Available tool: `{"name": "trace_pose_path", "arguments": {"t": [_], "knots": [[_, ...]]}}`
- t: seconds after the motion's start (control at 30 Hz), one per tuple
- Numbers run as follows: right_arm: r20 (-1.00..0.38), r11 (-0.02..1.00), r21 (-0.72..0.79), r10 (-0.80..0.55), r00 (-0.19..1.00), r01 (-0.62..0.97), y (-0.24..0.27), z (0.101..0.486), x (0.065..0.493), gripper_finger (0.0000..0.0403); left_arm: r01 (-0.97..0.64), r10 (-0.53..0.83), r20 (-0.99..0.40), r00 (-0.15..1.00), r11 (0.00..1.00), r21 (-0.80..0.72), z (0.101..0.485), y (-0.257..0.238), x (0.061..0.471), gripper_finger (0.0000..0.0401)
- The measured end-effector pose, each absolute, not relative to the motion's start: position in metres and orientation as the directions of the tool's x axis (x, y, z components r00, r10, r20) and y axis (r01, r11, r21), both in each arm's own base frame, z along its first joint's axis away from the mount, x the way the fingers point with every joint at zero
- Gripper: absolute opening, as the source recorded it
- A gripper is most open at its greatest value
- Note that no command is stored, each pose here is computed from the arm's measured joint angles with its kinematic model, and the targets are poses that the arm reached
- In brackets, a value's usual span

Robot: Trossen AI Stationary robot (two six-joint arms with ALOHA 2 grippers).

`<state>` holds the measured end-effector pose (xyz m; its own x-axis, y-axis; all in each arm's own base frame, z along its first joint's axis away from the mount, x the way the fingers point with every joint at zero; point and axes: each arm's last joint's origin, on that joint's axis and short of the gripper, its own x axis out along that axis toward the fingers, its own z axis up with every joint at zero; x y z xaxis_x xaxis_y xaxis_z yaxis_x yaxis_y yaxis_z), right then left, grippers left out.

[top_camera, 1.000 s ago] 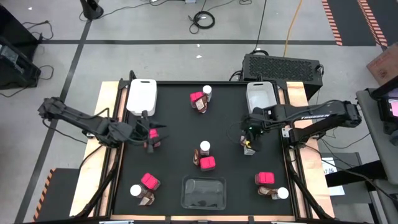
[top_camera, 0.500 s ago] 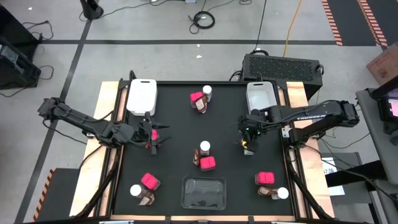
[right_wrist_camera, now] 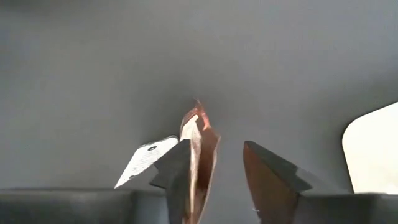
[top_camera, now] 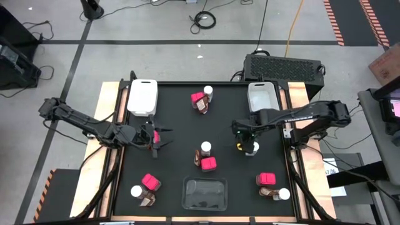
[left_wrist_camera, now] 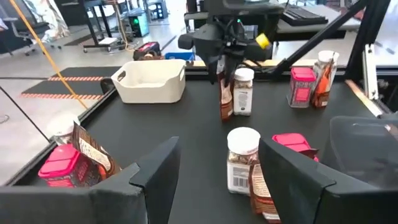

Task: Sort spices by type
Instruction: Put the brown seasoning pack into the right white bin

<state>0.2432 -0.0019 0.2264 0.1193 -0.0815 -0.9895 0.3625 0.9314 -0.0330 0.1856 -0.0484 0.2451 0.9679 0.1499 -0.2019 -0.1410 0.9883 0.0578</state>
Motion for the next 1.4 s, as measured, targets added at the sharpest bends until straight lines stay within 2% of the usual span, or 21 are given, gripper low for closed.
{"name": "trace_pose_path", "arguments": {"t": [0.2, 0.27, 0.53, 0.77, 0.9, 1.07, 1.4], "knots": [[-0.992, 0.932, -0.043, -0.081, 0.093, 0.359, -0.008, 0.224, 0.243, 0.0030, -0.126, 0.130, -0.209, 0.969, 0.992, 0.031, 0.244, -0.049, 0.186, 0.0221], [-0.992, 0.935, -0.041, -0.080, 0.097, 0.353, -0.010, 0.226, 0.241, 0.0008, -0.126, 0.130, -0.212, 0.969, 0.992, 0.032, 0.244, -0.049, 0.186, 0.0221], [-0.984, 0.940, -0.029, -0.087, 0.158, 0.340, -0.018, 0.259, 0.246, 0.0002, -0.126, 0.130, -0.215, 0.968, 0.991, 0.033, 0.244, -0.049, 0.185, 0.0221], [-0.951, 0.946, -0.040, -0.135, 0.279, 0.321, -0.043, 0.315, 0.252, 0.0001, -0.126, 0.131, -0.223, 0.966, 0.991, 0.036, 0.243, -0.049, 0.185, 0.0221], [-0.929, 0.939, -0.127, -0.225, 0.293, 0.321, -0.065, 0.347, 0.244, 0.0001, -0.126, 0.131, -0.225, 0.966, 0.991, 0.036, 0.243, -0.049, 0.185, 0.0221], [-0.922, 0.915, -0.181, -0.286, 0.262, 0.360, -0.101, 0.365, 0.227, 0.0001, -0.126, 0.131, -0.226, 0.965, 0.991, 0.037, 0.243, -0.049, 0.185, 0.0221], [-0.944, 0.825, -0.202, -0.308, 0.121, 0.527, -0.174, 0.356, 0.185, 0.0000, -0.127, 0.136, -0.260, 0.956, 0.991, 0.054, 0.236, -0.050, 0.191, 0.0221]]}}
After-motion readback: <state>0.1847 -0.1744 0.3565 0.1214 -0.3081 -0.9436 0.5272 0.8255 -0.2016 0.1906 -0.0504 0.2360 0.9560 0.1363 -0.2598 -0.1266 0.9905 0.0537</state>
